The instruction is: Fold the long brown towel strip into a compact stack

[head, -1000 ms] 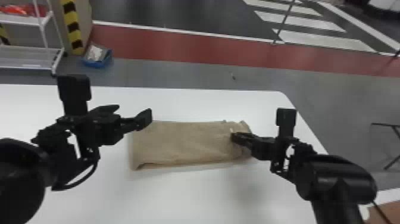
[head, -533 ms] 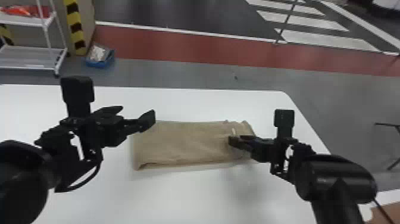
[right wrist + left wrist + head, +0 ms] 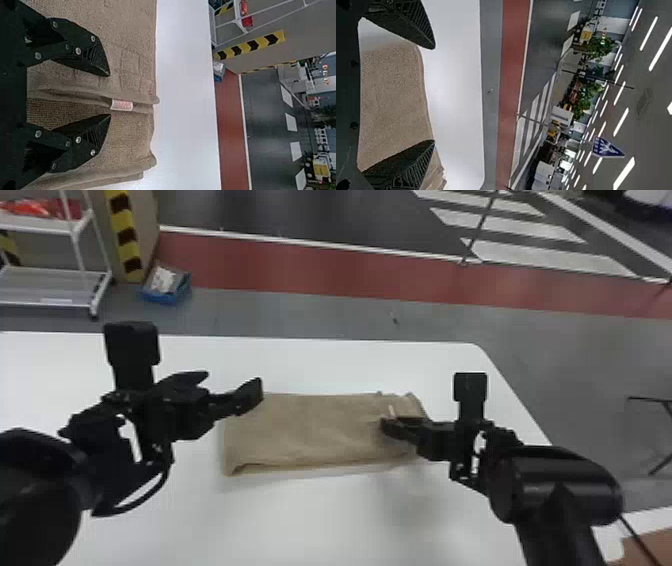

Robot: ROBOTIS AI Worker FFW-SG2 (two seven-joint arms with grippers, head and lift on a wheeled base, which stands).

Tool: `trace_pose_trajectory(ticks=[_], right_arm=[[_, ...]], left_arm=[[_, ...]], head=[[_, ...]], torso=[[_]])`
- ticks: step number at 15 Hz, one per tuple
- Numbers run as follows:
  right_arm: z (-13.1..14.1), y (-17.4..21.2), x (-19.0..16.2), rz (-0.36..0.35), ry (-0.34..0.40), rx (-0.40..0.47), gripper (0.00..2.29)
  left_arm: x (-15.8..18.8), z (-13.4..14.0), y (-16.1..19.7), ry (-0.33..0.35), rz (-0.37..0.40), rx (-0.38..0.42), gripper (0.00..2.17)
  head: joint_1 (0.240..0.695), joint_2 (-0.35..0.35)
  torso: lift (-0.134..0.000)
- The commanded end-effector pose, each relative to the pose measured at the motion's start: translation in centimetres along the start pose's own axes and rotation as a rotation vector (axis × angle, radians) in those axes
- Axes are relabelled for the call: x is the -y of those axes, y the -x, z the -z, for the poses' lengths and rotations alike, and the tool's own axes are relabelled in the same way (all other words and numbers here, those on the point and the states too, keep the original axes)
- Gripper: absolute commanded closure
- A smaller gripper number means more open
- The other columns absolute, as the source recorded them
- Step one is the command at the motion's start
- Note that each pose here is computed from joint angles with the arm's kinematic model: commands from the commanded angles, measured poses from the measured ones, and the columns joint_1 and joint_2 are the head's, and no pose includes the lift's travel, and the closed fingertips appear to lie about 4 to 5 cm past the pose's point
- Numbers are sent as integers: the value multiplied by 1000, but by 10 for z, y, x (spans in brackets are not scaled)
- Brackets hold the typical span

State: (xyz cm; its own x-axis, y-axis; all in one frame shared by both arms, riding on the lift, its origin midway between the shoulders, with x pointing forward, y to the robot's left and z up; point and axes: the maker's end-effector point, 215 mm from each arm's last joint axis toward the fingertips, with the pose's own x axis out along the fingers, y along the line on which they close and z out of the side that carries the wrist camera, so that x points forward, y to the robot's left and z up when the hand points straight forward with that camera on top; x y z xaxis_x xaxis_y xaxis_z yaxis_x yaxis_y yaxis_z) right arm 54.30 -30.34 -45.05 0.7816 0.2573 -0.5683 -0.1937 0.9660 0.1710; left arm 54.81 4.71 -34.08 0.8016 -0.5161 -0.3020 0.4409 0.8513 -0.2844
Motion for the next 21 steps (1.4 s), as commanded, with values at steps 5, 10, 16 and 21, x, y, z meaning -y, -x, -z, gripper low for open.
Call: trace_pose_trajectory(ticks=[5, 10, 16, 21], right_arm=[[6, -2, -7, -21, -19, -25, 937], [3, 3, -11, -22, -8, -24, 934], [-12, 13, -17, -28, 13, 14, 1426], [-14, 19, -11, -7, 31, 18, 1426]], left_arm=[[2, 0, 2, 6, 10, 2, 36], [4, 0, 2, 11, 14, 1, 36], [4, 0, 2, 11, 16, 1, 39], [1, -2, 4, 15, 10, 4, 39]], head=[[695, -253], [695, -246], [695, -247], [695, -247]], torso=[[-125], [-125], [-125], [-125]])
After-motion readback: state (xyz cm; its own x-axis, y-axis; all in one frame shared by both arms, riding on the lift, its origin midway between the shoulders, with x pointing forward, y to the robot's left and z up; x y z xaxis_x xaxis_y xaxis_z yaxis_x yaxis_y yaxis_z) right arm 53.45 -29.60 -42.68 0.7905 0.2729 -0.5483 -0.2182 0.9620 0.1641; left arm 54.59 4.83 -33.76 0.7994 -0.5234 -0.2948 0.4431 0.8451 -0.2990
